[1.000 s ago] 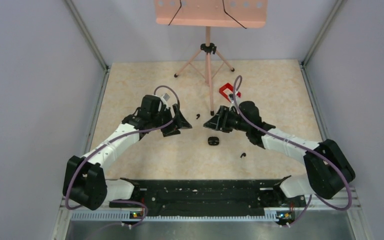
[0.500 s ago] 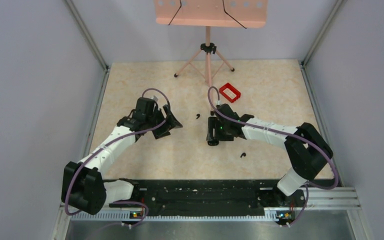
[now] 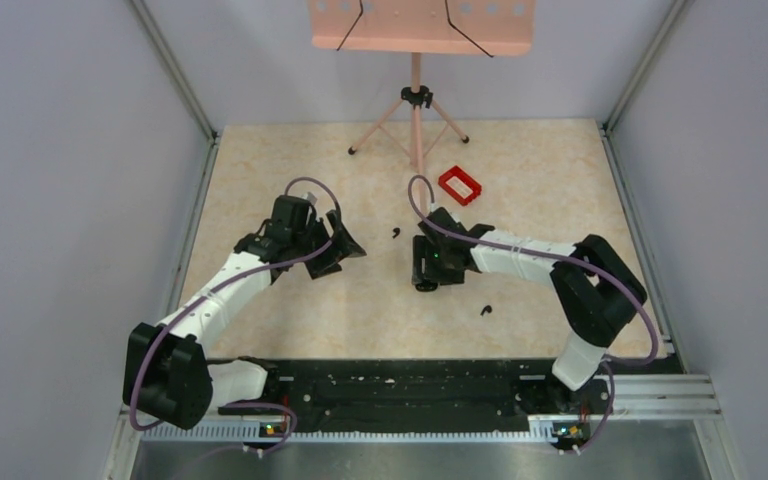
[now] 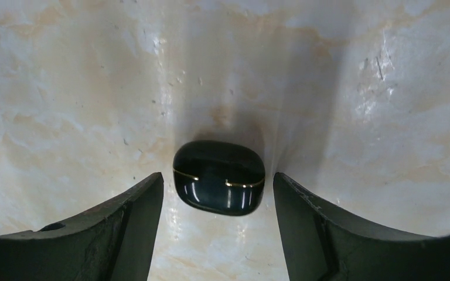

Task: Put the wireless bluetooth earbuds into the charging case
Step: Pick up the charging case from the center of the board.

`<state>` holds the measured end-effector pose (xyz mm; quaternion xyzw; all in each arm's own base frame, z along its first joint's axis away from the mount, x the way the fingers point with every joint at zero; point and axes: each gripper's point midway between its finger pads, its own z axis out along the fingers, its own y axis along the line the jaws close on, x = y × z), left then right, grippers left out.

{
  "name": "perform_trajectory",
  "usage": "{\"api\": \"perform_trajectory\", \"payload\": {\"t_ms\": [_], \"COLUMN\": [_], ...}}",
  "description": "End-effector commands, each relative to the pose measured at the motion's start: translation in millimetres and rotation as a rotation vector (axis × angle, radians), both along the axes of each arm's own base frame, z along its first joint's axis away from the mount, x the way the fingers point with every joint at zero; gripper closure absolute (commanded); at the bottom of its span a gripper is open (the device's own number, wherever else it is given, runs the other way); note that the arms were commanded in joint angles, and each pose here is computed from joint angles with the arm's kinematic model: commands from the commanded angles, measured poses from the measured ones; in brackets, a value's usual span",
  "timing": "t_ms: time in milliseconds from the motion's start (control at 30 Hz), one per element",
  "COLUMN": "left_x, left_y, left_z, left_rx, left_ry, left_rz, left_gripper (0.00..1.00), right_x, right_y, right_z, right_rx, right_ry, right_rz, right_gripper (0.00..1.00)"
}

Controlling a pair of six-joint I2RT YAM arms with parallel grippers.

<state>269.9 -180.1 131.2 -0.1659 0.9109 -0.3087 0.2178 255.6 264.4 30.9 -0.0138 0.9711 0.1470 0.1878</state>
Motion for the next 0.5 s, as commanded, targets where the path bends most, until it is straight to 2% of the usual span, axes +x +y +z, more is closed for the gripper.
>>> {"api": "perform_trajectory", "payload": {"t_ms": [0, 233, 467], "left_x": [1.9, 1.4, 1.4], "left_y": [-1.6, 0.7, -2.7], "left_z": [5.7, 9.5, 7.9], "left_rx": [-0.019, -0.012, -0.028], "left_ry": [-0.039, -0.056, -0.047], "left_rz": [-0.015, -0.014, -0.024], "left_gripper": [0.22, 0.22, 0.22], "right_x": [18.2, 20.5, 7.3], "right_y": [14.2, -16.6, -47.5], "right_z": [6.6, 4.2, 20.7], "right_rx": [-0.068, -0.256, -0.240], "right_ry": [-0.065, -0.090, -0.108], "right_rz": [0.002, -0.003, -0.049], "right_gripper": [0.32, 0.28, 0.24]}}
